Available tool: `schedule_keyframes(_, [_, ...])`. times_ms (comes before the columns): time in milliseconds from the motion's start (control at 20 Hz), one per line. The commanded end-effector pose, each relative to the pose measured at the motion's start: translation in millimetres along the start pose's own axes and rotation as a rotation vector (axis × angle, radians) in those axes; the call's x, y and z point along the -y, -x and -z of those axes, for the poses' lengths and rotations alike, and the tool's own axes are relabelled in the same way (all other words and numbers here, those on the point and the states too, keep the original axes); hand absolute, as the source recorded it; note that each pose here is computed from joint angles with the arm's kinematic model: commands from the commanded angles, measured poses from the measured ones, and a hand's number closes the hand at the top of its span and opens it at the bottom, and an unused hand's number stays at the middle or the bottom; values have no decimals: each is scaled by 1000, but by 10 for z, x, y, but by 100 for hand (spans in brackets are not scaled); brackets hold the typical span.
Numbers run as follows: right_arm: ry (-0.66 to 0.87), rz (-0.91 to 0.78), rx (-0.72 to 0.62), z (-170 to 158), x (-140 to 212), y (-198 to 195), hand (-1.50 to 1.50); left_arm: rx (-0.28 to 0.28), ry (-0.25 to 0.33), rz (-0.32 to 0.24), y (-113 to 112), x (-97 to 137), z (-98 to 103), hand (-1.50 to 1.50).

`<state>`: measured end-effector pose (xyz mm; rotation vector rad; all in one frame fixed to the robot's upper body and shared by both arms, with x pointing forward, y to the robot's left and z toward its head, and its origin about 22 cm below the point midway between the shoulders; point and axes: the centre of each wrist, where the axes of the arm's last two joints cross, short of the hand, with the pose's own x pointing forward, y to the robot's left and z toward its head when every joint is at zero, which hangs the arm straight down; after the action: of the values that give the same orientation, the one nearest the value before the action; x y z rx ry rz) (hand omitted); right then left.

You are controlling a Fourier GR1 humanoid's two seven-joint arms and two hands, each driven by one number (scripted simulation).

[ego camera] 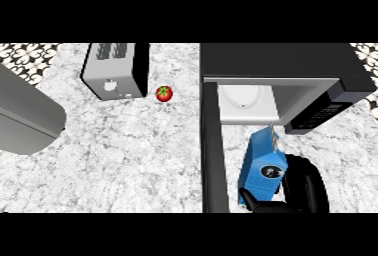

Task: Pick up the milk, place it into the microwave and close the microwave

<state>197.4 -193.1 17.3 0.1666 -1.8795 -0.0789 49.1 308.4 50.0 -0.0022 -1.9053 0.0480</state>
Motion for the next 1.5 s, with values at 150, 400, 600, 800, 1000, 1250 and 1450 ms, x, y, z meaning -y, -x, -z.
schedule_keyframes(150, [88, -135, 32, 551, -214, 147, 150, -10, -5, 14, 18, -128, 44, -150])
schedule_keyframes(400, [172, -221, -62, 698, -190, 445, 150, 1, -2, 6, 170, -216, 34, -150])
schedule_keyframes(600, [213, -214, -101, 934, 72, 606, 150, -20, 12, 15, 76, -148, 46, -150])
schedule_keyframes(800, [207, -207, -113, 1140, 237, 816, 150, -19, 13, 21, 80, -304, 146, -150])
schedule_keyframes(1000, [186, -228, -70, 1102, 313, 1033, 150, -33, 12, 19, 70, -353, 92, -150])
schedule_keyframes(1250, [155, -289, -5, 1407, 386, 1061, 150, -28, 11, -1, 116, -340, 60, -150])
schedule_keyframes(1450, [179, -351, 60, 1568, 357, 1078, 150, -31, 11, -15, 199, -222, 277, -150])
